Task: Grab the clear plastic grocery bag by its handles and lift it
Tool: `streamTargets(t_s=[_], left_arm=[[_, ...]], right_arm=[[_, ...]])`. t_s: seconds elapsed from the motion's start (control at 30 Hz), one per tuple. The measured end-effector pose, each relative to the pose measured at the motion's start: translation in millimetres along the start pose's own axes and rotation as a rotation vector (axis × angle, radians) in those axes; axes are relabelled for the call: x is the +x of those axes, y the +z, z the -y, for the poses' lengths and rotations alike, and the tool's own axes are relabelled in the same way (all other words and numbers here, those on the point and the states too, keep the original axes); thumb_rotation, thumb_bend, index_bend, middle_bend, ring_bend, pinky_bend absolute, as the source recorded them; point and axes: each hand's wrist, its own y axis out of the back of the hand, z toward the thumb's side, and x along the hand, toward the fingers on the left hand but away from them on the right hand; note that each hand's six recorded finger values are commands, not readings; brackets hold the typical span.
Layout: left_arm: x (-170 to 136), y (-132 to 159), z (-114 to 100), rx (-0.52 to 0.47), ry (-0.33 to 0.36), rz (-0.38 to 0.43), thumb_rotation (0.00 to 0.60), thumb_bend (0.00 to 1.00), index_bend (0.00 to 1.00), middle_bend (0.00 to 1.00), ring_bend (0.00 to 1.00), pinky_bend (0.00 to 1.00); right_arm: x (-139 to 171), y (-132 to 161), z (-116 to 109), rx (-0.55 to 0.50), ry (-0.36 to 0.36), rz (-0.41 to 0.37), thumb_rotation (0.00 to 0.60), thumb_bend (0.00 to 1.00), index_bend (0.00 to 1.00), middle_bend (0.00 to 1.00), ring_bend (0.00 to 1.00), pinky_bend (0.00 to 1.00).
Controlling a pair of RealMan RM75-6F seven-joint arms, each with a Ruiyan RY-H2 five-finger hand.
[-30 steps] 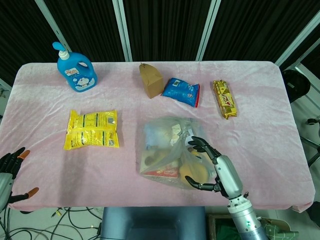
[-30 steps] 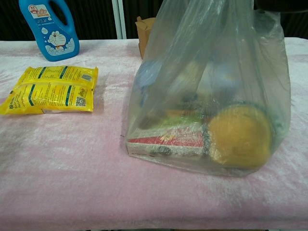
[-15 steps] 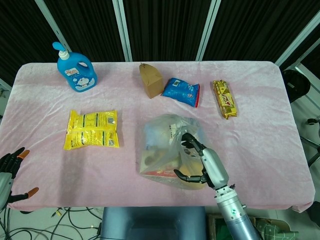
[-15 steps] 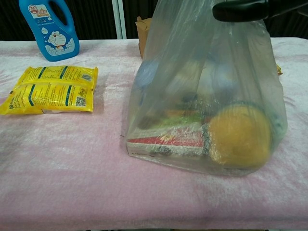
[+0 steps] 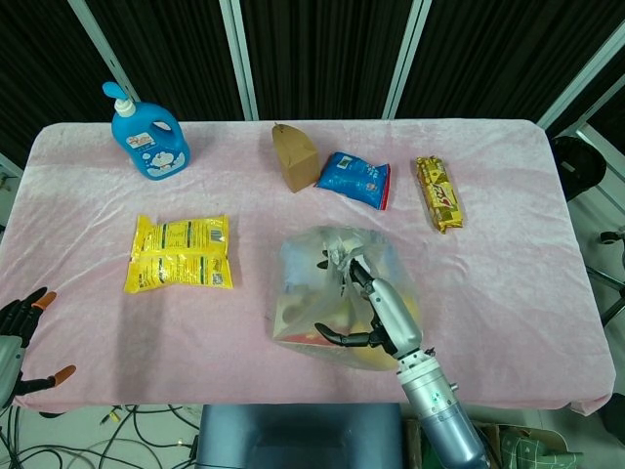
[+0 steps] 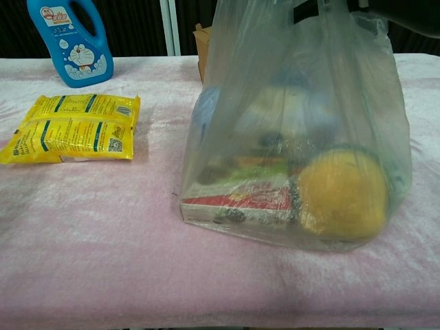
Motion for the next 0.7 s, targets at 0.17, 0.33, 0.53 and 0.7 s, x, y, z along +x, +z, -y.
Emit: streamTargets(t_s=[0.17,0.33,0.53,0.7], left_arm=[[0.1,0.2,-0.4,-0.005,0.000,-0.001,0.600,0.04,0.01,0.00,0.03,0.02],[-0.1,0.1,-0.3,-0.006,-0.002,-0.001,0.600,0.04,0.01,0.00,0.03,0.02],[0.6,0.2,-1.3,-0.004,0.002,0.002,0.600,0.05,0.01,0.00,0.04,0.03],[0.6,0.3,-1.1,-0.007,0.004,0.003,0.600,0.05,0.01,0.00,0.03,0.03]], right_arm=[[-7.0,3.8,4.2,-0.123,0.044,0.006,0.600,0.17,0.16,0.22,0.26,0.28],[-14.9,5.0,5.8,-0.280,0.093,0.043,0.600,0.12,0.16,0.22,0.26,0.28],[-23.9,8.1,3.6,-0.502,0.175,0.130,0.600,0.10,0.21,0.27,0.31,0.35],[-28.4,13.1,-4.0,-0.664,0.200,0.198,0.600,0.15,0.32,0.37,0.40,0.45]])
